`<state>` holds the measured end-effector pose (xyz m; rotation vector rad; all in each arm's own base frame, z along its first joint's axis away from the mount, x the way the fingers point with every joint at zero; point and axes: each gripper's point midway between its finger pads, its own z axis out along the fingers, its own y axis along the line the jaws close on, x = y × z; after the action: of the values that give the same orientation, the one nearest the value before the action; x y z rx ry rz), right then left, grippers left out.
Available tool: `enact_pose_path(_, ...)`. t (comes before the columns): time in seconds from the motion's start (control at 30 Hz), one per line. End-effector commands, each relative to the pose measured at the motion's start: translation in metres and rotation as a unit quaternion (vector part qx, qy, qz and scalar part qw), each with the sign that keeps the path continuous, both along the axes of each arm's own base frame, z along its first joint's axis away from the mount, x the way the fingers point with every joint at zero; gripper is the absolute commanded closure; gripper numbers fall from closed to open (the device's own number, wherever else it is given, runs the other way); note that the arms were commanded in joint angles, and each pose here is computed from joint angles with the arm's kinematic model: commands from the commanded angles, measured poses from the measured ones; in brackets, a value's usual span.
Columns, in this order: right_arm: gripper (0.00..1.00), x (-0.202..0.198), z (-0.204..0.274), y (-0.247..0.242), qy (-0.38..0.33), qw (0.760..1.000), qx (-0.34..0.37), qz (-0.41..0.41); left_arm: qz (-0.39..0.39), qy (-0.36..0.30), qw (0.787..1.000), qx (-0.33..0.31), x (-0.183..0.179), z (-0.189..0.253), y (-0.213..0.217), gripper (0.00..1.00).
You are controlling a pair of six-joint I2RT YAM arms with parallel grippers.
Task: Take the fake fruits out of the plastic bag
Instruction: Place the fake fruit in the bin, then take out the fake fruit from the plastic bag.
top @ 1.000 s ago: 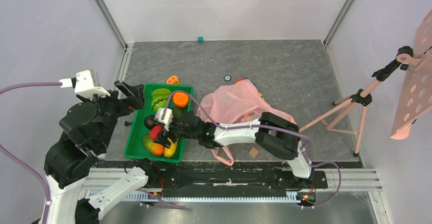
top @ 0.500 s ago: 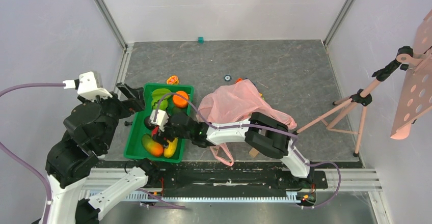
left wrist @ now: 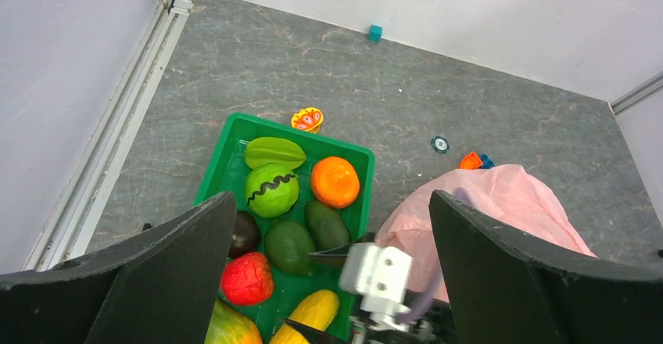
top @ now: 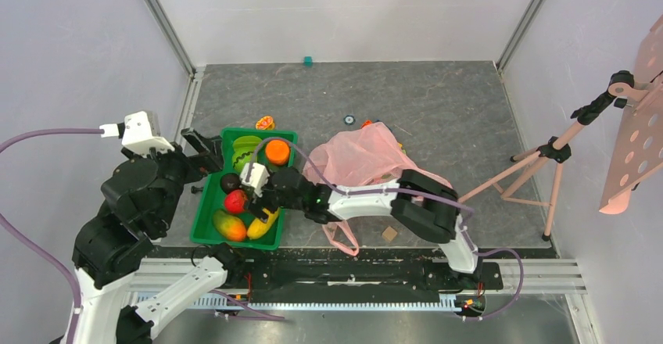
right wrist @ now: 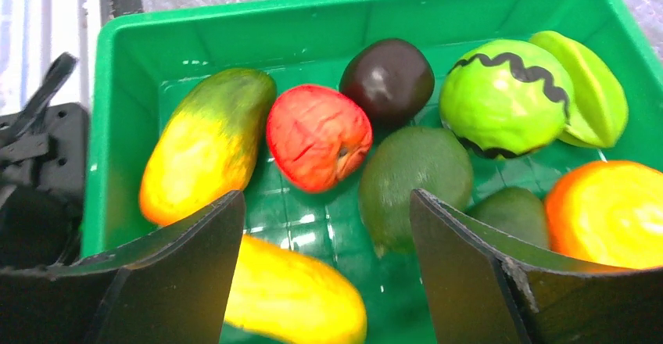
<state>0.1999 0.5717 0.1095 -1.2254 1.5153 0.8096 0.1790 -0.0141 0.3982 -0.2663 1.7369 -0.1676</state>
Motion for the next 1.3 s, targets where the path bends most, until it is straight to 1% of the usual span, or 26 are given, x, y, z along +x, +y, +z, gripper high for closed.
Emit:
enact_pose_path(0.0,0.2,-0.009,0.099,-0.028,-0.037,0.996,0.086,-0.002,-0.009,0.003,1.0,0.017,0.01,-0.004,-0.008,0.0)
enact_pose_path(0.07,0.2,-0.015,0.119,-0.056,-0.038,0.994,0.104,-0.014,-0.02,0.006,1.0,0.01,0.016,-0.008,-0.017,0.0)
enact_pose_path(0.1,0.21,-0.019,0.12,-0.069,-0.035,0.994,0.104,-0.019,-0.026,0.011,1.0,0.009,0.019,-0.013,-0.022,0.0)
enact_pose_path(0.13,0.21,-0.018,0.131,-0.084,-0.035,0.992,0.113,-0.037,-0.034,0.016,0.999,0.007,0.023,-0.016,-0.028,0.0)
enact_pose_path(0.23,0.23,-0.019,0.135,-0.133,-0.021,0.989,0.113,-0.09,-0.061,0.04,0.997,0.003,0.037,-0.031,-0.05,0.0)
enact_pose_path(0.37,0.28,-0.021,0.115,-0.199,0.006,0.982,0.098,-0.163,-0.1,0.067,0.993,-0.003,0.056,-0.053,-0.081,0.0)
enact_pose_path(0.5,0.36,-0.019,0.087,-0.252,0.037,0.97,0.065,-0.232,-0.148,0.103,0.984,-0.01,0.075,-0.078,-0.117,0.0)
enact_pose_path(0.57,0.37,-0.016,0.071,-0.276,0.056,0.962,0.052,-0.263,-0.169,0.12,0.978,-0.019,0.084,-0.092,-0.135,0.0)
enact_pose_path(0.73,0.39,-0.009,0.04,-0.328,0.105,0.936,0.076,-0.327,-0.199,0.152,0.968,-0.033,0.098,-0.125,-0.17,0.0)
enact_pose_path(0.87,0.42,-0.008,0.018,-0.35,0.13,0.927,0.084,-0.342,-0.223,0.174,0.959,-0.031,0.104,-0.15,-0.202,0.0)
enact_pose_path(1.03,0.44,-0.012,0.007,-0.348,0.138,0.931,0.082,-0.327,-0.242,0.191,0.951,-0.025,0.111,-0.175,-0.236,0.0)
enact_pose_path(1.13,0.44,-0.01,0.006,-0.342,0.134,0.935,0.084,-0.318,-0.237,0.207,0.949,-0.018,0.118,-0.195,-0.246,0.0)
enact_pose_path(1.27,0.43,-0.003,0.007,-0.334,0.122,0.938,0.081,-0.314,-0.211,0.231,0.95,0.001,0.128,-0.226,-0.245,0.0)
